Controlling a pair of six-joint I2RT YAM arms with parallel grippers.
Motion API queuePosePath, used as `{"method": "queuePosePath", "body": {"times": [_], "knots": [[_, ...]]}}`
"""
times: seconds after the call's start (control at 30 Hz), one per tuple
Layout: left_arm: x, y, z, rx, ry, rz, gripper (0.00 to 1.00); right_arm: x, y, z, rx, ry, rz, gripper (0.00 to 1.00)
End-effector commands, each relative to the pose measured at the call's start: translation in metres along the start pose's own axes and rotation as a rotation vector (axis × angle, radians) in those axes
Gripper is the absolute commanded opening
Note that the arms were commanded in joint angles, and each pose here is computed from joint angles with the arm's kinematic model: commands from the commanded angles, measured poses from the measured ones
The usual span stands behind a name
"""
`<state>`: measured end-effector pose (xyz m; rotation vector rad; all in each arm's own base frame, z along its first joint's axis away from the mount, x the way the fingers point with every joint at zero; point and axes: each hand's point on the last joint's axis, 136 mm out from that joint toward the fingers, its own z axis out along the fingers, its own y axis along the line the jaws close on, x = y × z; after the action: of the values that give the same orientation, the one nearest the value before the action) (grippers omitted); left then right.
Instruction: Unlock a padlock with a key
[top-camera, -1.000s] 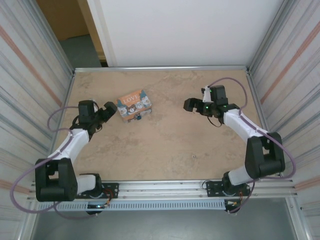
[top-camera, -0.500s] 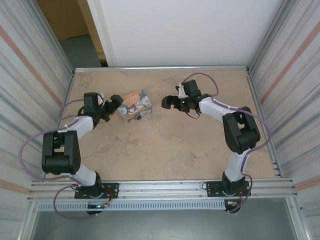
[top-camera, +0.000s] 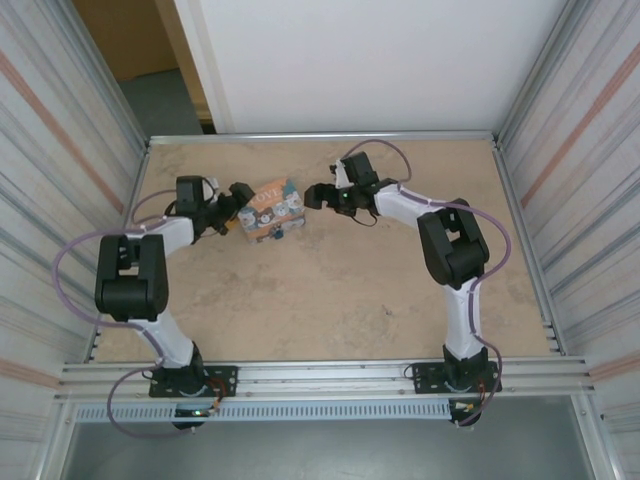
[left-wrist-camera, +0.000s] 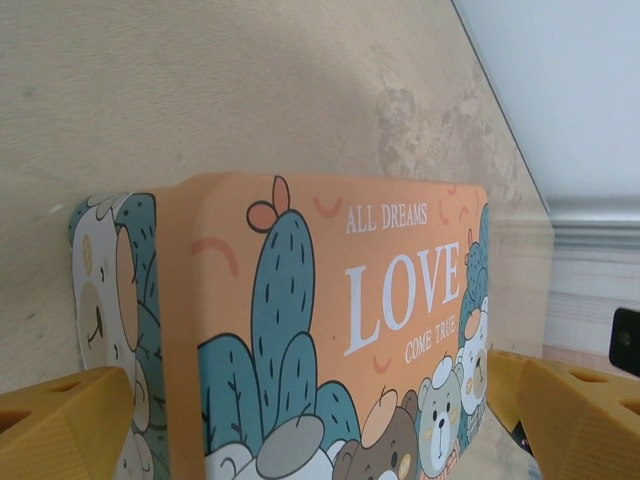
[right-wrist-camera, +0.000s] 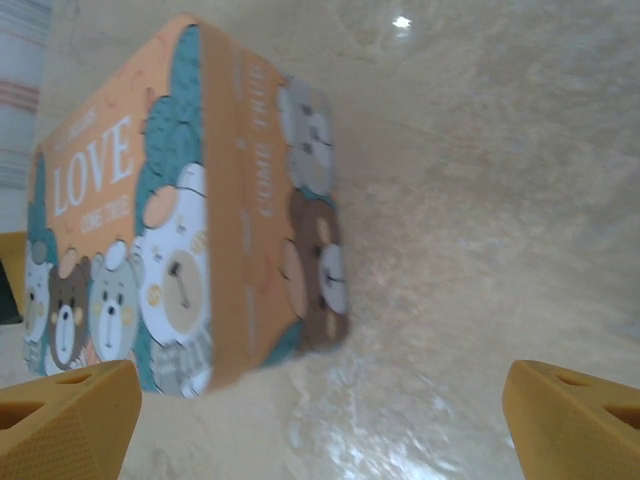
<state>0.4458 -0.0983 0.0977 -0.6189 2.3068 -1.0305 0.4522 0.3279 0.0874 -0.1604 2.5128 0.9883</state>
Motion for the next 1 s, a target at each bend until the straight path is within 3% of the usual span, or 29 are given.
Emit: {"method": "queuePosePath", "body": {"times": [0.0,0.27,0.97], "knots": [[0.007,-0.02,0.009,0.038,0.064,0.068,0.99,-0.004,0.018,0.012,-0.05,0.009,0.007,0.91],[0.016,-0.044,0.035,0.063,0.136,0.122,0.99,0.0,0.032,0.016,-0.083,0.037,-0.002,0.86],[0.063,-0.092,0.081,0.074,0.28,0.263,0.99,0.042,0.019,-0.036,-0.008,0.045,-0.005,0.85]]}}
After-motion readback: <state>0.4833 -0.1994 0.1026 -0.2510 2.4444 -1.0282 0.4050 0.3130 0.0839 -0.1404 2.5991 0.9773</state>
